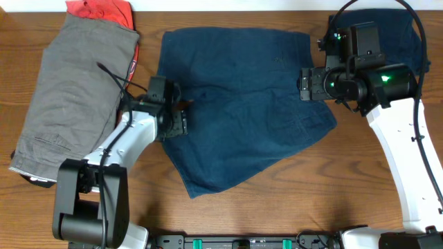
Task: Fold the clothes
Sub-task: 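Release and reposition both grippers on the shorts' sides, then grasp the left leg hem with the left gripper and pull down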
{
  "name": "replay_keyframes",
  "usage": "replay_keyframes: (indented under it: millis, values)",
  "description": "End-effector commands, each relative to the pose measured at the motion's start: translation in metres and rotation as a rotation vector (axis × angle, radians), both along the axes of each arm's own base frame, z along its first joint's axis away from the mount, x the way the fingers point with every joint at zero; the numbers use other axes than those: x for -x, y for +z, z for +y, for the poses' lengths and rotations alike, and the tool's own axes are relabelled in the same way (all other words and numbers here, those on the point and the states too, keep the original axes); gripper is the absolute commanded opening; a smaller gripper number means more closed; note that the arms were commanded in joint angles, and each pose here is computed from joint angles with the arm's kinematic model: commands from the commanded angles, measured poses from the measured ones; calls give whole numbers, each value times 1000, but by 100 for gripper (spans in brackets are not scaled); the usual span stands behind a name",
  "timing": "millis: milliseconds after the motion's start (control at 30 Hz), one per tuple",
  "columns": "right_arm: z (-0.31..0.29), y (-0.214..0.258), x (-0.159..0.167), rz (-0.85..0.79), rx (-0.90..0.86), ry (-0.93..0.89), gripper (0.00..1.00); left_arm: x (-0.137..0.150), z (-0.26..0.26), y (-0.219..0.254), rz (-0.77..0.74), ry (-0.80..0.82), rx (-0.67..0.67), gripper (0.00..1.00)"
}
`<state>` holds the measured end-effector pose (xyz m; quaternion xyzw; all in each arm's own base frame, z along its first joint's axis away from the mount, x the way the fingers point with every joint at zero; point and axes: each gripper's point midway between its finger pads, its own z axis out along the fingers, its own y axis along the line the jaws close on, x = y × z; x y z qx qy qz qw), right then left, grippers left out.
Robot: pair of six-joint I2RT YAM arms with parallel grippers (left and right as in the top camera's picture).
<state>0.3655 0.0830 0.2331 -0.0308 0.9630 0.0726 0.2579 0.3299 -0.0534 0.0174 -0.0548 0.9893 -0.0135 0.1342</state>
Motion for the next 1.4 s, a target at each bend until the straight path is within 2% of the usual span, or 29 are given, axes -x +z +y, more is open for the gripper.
replay_keyframes:
  millis: [0,167,433,533,800,1033,1233,1367]
  values:
    - [-2,-9,0,27,-6,-17,84,6,6,-11,7,15,-17,68]
    - [-2,-11,0,31,-5,-17,84,5,17,-15,2,37,-63,58]
    - [-2,-13,0,35,-4,-17,84,11,32,-41,77,79,-74,41]
    - [-2,-13,0,35,-4,-17,84,8,37,-45,73,95,-74,38]
    - [-2,-21,0,44,-3,-17,84,-30,66,-33,-93,168,-152,38]
    - [-3,-38,6,83,-6,-38,84,-35,88,-24,-101,175,-198,38]
    - [-3,-39,7,93,-23,-72,84,-42,101,18,-135,218,-176,39]
    - [-3,-38,7,99,-42,-107,84,-36,87,58,-158,191,-105,67]
